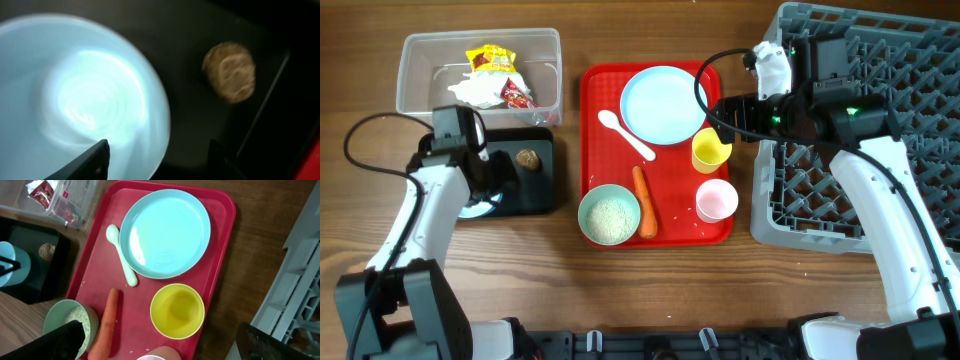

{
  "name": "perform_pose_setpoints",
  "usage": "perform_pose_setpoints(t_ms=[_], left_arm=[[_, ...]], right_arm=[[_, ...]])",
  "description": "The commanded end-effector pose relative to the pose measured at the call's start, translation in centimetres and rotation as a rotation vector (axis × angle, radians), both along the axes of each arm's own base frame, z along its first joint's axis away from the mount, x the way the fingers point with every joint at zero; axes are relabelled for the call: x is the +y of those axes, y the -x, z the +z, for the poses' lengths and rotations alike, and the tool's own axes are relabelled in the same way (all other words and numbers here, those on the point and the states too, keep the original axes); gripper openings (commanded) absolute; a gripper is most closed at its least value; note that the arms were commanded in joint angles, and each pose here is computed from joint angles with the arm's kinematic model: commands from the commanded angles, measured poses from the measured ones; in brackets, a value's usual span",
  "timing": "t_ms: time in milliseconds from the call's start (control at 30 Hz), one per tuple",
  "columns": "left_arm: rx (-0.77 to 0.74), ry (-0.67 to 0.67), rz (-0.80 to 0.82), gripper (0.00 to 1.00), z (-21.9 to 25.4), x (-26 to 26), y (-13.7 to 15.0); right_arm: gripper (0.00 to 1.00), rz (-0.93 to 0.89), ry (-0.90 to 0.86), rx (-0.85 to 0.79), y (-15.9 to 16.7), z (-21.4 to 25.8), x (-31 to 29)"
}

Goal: Sort waste into correct bins and load items into the dishwasher rack

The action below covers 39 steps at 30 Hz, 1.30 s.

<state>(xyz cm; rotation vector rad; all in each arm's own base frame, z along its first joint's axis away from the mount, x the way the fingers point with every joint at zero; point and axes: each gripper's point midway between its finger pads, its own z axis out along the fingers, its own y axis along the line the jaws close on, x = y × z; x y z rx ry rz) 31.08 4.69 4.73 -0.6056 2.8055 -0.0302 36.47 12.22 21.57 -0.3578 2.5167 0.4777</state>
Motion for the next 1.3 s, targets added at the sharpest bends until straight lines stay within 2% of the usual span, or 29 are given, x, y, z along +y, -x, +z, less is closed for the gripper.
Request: perform_pose_setpoints(t_ms=[0,33,233,433,567,633,733,833,867,900,967,1100,1200,1267], left_arm=[[0.023,-0.006,0.007,0.53,-1.7,-0.1,1.0],[0.011,0.000,0.007,0.44,-2.0,-0.2,0.9],[0.037,0.003,0.008,0.04,-4.3,-0.2,0.9],[-0.002,0.023,0.001,0.04,-3.3,-0.5,-0.2],[-0.119,0.081,-0.032,0.04,3.0,-1.6,-3.4],[-0.261,0.061,-0.071,0.04,8.5,-2.3,-5.5],[-0.452,0.054,-0.195,0.04,14.4,-6.3,-7.2],[-0.527,0.067,-0.399,0.04,15.9,-12.8,-7.4],[-0.541,0.074,-0.468,0.04,16.0,-15.1,-7.3],[-0.564,0.053,-0.642,0.04,15.7,-19.4,-6.9],[-0.564,-0.018,-0.767,0.04,14.1,-23.3,-6.8],[-0.439,-0.082,-0.925,0.04,7.2,-28.2,-6.1],[-0.334,-0.194,-0.956,0.04,2.4,-28.2,-5.9],[-0.301,-0.222,-0.954,0.04,1.0,-27.9,-5.9]], right_arm=[[1.00,-0.006,0.007,0.000,-0.3,-0.1,-0.1],[1.00,-0.007,0.006,0.001,-0.3,-0.1,-0.1],[1.00,-0.006,0.010,0.011,-0.1,-0.3,-0.1],[1.00,-0.008,0.013,0.009,-0.2,-0.3,-0.2],[1.00,-0.016,0.024,0.007,-0.3,-0.3,-0.4],[1.00,-0.019,0.027,0.003,-0.4,-0.3,-0.5],[1.00,-0.027,0.019,-0.002,-0.5,-0.2,-0.4],[1.00,-0.042,0.009,-0.002,-0.7,-0.1,-0.4],[1.00,-0.042,0.009,-0.004,-0.7,0.0,-0.4],[1.00,-0.042,0.009,-0.003,-0.7,0.0,-0.4],[1.00,-0.042,0.010,0.000,-0.6,-0.1,-0.4],[1.00,-0.042,0.011,0.008,-0.5,-0.2,-0.4],[1.00,-0.042,0.012,0.011,-0.4,-0.2,-0.4],[1.00,-0.041,0.013,0.011,-0.4,-0.2,-0.4]])
